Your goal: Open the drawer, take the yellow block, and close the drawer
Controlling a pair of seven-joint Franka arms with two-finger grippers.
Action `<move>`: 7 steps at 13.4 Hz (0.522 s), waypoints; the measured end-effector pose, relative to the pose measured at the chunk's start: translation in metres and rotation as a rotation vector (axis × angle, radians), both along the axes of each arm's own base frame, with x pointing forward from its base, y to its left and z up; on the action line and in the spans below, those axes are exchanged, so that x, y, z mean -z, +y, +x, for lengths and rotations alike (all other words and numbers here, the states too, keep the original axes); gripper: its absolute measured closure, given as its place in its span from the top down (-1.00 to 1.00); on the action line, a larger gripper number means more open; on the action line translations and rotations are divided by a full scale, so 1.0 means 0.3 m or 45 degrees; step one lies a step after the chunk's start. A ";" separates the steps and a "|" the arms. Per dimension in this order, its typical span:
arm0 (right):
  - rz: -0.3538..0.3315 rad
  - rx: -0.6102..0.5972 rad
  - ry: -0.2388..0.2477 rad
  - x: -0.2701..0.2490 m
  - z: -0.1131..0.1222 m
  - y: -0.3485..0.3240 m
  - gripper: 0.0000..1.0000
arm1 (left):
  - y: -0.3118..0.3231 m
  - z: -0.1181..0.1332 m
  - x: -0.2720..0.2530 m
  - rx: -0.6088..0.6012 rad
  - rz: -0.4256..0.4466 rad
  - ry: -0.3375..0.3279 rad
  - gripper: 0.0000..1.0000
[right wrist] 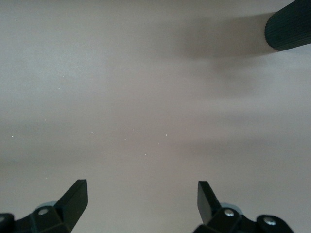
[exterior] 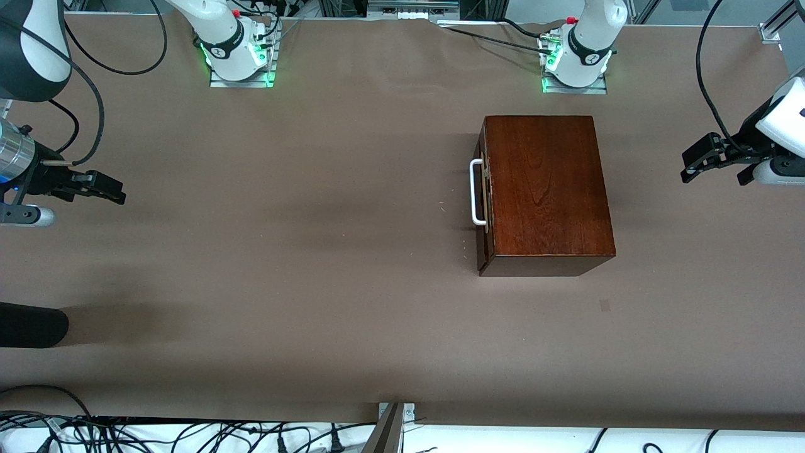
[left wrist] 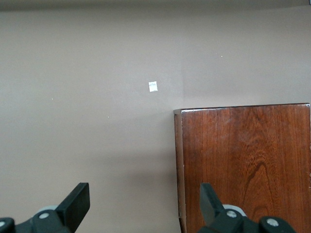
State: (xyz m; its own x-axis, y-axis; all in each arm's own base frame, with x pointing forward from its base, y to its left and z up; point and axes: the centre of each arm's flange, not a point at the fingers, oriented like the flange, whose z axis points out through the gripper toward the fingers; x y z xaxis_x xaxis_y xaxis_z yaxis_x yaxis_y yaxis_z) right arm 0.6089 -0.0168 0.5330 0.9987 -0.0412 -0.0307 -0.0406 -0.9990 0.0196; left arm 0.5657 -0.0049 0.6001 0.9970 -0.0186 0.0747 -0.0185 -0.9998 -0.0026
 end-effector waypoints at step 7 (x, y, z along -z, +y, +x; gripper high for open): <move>0.000 0.000 0.004 0.006 0.002 0.001 1.00 | 0.002 0.002 0.001 0.014 0.009 -0.001 1.00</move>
